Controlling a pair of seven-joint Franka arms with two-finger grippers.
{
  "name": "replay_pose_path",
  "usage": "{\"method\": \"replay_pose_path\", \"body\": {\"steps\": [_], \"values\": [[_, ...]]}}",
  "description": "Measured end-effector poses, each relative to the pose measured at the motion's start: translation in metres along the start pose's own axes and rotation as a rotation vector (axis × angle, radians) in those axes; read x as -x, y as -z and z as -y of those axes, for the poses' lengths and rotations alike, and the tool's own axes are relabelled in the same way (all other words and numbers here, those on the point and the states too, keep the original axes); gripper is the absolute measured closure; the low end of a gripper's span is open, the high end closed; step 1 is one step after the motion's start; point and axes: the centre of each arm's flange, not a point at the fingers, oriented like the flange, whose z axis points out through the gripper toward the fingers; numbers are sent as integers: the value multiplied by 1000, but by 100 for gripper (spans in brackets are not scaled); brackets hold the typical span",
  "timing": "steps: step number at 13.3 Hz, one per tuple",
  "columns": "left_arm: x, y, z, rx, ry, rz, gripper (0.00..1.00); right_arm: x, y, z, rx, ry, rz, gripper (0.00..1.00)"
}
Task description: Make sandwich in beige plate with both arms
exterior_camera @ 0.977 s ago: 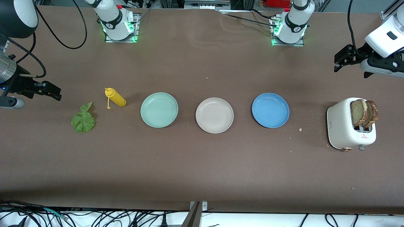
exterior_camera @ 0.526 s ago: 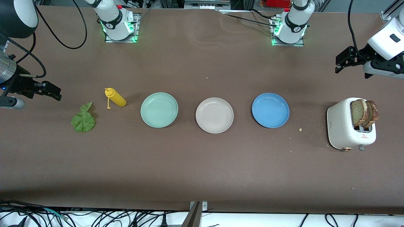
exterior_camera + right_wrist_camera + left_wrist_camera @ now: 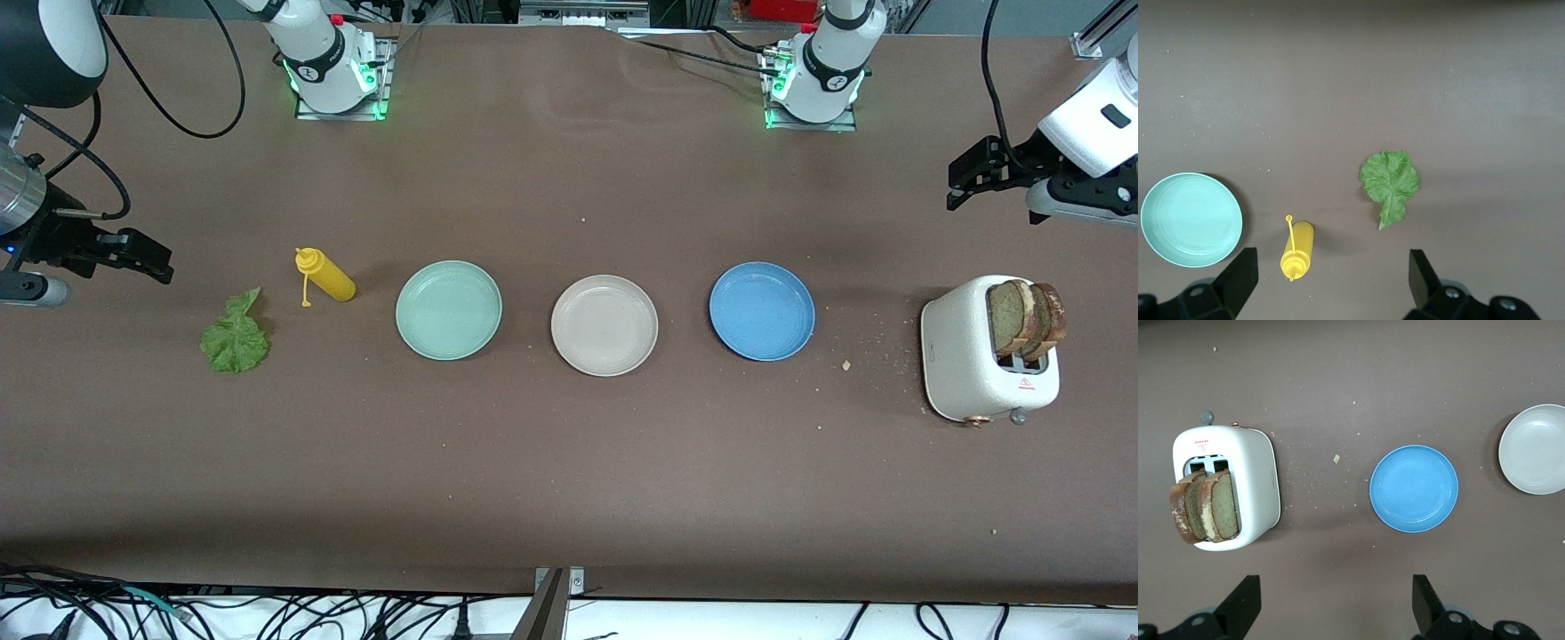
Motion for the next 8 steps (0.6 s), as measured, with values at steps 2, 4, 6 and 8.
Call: {"method": "replay_pose_path", "body": {"steps": [2, 4, 6, 8], "values": [[-1, -2, 1, 0, 1, 4, 0, 0, -1, 0, 0, 0, 2, 0], [-1, -3, 1, 0, 2, 5, 0, 0, -1, 0, 0, 0, 3, 0], [-1, -3, 2, 1, 4, 5, 0, 0, -1, 0, 0, 0, 3, 0], [-1, -3, 6, 1, 11, 5, 0, 0, -2, 0, 0, 0, 3, 0]]}}
